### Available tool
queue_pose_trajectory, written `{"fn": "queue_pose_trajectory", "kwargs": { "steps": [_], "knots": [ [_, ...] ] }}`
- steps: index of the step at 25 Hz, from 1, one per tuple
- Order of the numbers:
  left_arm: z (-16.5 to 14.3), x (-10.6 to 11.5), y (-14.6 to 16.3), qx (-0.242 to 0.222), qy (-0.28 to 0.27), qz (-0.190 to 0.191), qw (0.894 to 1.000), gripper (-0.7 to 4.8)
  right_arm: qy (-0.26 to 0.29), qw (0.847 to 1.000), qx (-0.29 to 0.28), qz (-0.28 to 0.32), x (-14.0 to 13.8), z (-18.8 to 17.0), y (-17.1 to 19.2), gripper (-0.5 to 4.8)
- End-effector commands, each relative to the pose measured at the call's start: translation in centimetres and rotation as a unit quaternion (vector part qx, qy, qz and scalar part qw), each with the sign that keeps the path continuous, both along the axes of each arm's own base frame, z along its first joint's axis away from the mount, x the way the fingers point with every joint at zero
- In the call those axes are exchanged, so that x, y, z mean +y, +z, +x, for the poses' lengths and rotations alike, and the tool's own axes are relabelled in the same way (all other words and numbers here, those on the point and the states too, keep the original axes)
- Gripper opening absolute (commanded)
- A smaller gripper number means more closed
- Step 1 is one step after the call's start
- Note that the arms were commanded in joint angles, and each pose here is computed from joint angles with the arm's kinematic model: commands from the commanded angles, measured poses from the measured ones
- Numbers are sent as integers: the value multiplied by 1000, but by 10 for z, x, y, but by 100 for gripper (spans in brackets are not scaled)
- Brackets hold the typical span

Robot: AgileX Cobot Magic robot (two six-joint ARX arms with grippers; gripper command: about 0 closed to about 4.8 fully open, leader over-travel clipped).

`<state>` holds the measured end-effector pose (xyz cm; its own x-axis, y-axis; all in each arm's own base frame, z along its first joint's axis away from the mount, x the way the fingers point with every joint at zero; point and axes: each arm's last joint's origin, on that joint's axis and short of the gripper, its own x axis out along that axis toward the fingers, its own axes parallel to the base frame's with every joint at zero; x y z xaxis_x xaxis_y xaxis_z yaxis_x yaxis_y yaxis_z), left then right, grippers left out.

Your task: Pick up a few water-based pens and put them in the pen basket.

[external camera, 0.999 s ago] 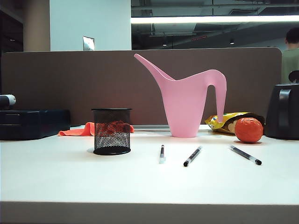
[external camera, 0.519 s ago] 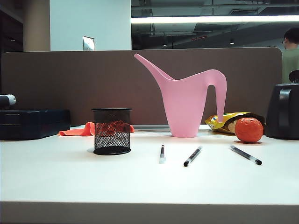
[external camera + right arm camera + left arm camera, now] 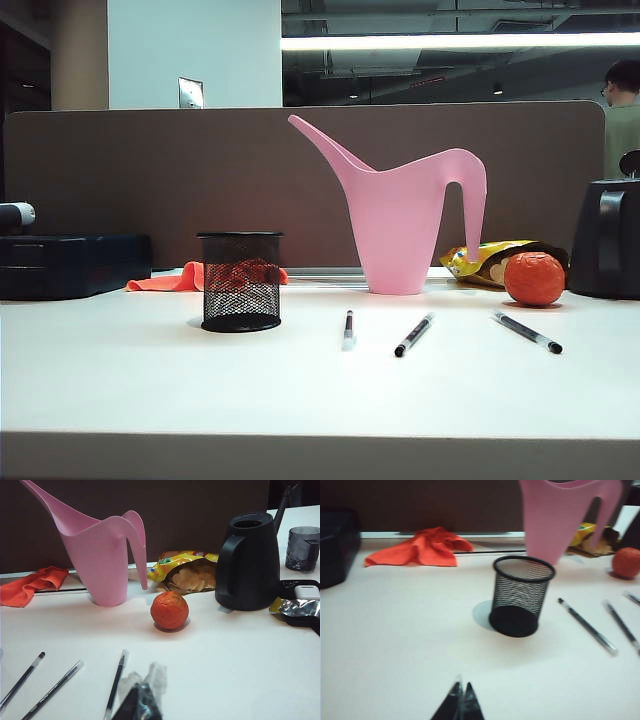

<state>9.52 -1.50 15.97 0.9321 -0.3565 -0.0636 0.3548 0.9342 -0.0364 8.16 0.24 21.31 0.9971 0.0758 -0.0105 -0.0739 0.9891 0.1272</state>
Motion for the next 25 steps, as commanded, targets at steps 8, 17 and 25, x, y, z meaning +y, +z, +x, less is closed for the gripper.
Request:
{"fn": "queue_pose_trajectory", "kwargs": {
  "steps": [8, 17, 25],
  "knots": [
    [-2, -4, 1, -3, -80, -5, 997, -4, 71, 983, 168, 13, 5, 58, 50, -5],
    [-2, -4, 0, 1, -80, -5, 997, -4, 125, 958, 257, 4, 29, 122, 46, 199],
    [-2, -4, 0, 1, -80, -5, 997, -4, 151, 933, 326, -15, 61, 183, 15, 317]
  ]
}}
